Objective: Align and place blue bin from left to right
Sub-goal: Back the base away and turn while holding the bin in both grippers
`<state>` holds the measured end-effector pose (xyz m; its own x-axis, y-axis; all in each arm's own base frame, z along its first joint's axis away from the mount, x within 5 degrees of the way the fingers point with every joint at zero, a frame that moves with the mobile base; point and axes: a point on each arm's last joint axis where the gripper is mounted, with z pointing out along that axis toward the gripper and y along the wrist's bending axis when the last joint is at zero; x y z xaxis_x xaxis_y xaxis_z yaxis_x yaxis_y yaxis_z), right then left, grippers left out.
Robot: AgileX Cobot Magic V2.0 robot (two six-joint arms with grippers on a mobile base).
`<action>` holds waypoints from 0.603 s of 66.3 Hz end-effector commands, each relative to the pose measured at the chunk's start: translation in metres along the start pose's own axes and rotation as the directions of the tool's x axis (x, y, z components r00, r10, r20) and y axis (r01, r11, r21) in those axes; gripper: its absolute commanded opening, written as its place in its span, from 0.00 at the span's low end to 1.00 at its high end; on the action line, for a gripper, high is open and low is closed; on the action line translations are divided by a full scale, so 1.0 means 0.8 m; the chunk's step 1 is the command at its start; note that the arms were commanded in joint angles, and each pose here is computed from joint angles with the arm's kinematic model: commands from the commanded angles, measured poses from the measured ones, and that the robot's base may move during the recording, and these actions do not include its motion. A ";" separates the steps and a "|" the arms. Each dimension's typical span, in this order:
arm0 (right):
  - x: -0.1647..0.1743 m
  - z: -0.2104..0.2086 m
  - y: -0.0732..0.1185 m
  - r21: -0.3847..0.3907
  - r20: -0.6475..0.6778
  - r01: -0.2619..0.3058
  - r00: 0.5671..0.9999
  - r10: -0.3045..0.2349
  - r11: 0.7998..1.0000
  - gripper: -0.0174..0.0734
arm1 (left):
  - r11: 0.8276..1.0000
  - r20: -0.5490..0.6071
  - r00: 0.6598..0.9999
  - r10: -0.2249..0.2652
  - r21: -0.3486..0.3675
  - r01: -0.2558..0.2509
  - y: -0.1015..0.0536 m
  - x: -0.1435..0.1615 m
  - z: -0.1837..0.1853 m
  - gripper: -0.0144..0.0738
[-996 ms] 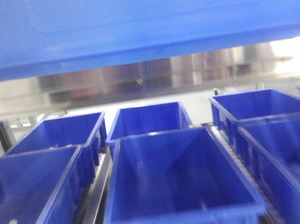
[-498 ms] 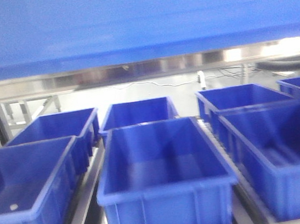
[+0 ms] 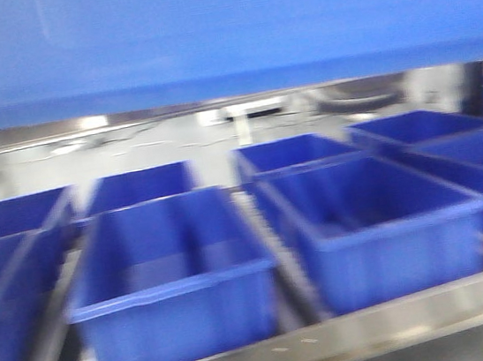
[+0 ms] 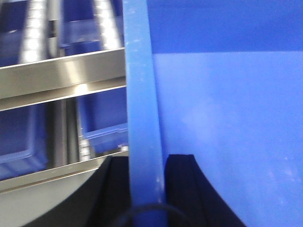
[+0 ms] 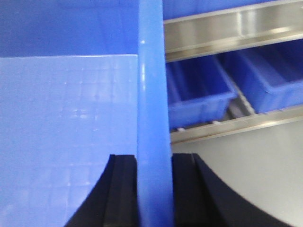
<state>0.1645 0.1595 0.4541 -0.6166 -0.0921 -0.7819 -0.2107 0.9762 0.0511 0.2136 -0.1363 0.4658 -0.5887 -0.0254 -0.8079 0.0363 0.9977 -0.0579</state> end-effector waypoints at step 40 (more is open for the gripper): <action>-0.015 -0.006 0.012 -0.114 0.118 0.013 0.993 0.000 0.993 0.10 | 0.990 0.084 0.996 -0.022 0.141 0.010 -0.015 -0.012 -0.009 0.04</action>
<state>0.1645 0.1595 0.4541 -0.6166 -0.0921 -0.7819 -0.2107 0.9762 0.0511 0.2138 -0.1365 0.4656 -0.5892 -0.0250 -0.8076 0.0363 0.9977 -0.0574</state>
